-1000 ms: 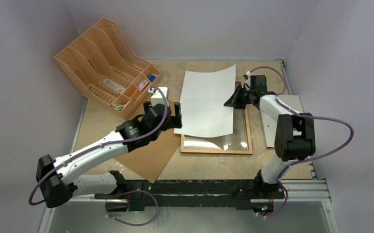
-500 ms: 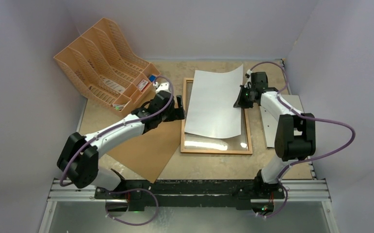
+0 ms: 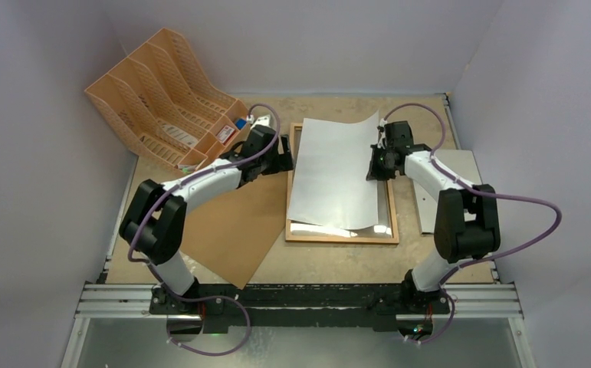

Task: Put the photo into the frame

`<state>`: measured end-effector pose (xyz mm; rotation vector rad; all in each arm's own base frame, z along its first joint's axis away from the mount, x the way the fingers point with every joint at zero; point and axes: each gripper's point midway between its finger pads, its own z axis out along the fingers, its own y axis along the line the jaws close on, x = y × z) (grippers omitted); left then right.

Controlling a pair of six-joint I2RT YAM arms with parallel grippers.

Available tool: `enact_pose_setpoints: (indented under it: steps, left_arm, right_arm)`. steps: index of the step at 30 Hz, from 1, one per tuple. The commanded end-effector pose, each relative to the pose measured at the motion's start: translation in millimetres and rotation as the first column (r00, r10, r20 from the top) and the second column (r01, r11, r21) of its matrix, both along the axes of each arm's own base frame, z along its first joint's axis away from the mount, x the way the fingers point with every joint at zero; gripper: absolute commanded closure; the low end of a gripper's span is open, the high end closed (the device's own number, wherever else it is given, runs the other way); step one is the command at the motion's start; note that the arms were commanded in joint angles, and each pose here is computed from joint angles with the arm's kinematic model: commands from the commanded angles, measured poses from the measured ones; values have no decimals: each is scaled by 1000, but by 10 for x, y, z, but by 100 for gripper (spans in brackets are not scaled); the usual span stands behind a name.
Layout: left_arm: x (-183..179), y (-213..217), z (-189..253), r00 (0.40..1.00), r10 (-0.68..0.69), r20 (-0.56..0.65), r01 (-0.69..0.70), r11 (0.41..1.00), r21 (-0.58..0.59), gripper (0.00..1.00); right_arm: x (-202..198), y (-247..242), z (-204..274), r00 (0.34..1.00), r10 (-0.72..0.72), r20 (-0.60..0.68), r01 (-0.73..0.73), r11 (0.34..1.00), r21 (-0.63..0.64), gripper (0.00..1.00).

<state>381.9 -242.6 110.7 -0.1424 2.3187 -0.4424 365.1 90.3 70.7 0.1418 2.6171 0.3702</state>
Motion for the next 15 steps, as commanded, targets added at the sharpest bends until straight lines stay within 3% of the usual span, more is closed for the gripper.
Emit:
enact_pose_setpoints:
  steps: [1, 7, 13, 15]
  left_arm:
    - [292, -137, 148, 998, -23, 56, 26, 998, -49, 16]
    - [364, -210, 21, 999, -38, 37, 40, 998, -58, 17]
    - [382, -143, -61, 1000, -20, 20, 20, 999, -37, 17]
    - [395, -11, -101, 999, 44, 7, -44, 999, -2, 17]
  right_arm:
    - [-86, -301, 29, 996, -92, 12, 93, 985, -148, 100]
    - [-19, -388, 125, 994, -97, 51, 106, 972, -212, 100]
    - [-13, -84, 34, 1000, 10, 21, -7, 990, -140, 100]
    - [-34, 13, 10, 999, 43, 9, -42, 990, -135, 100]
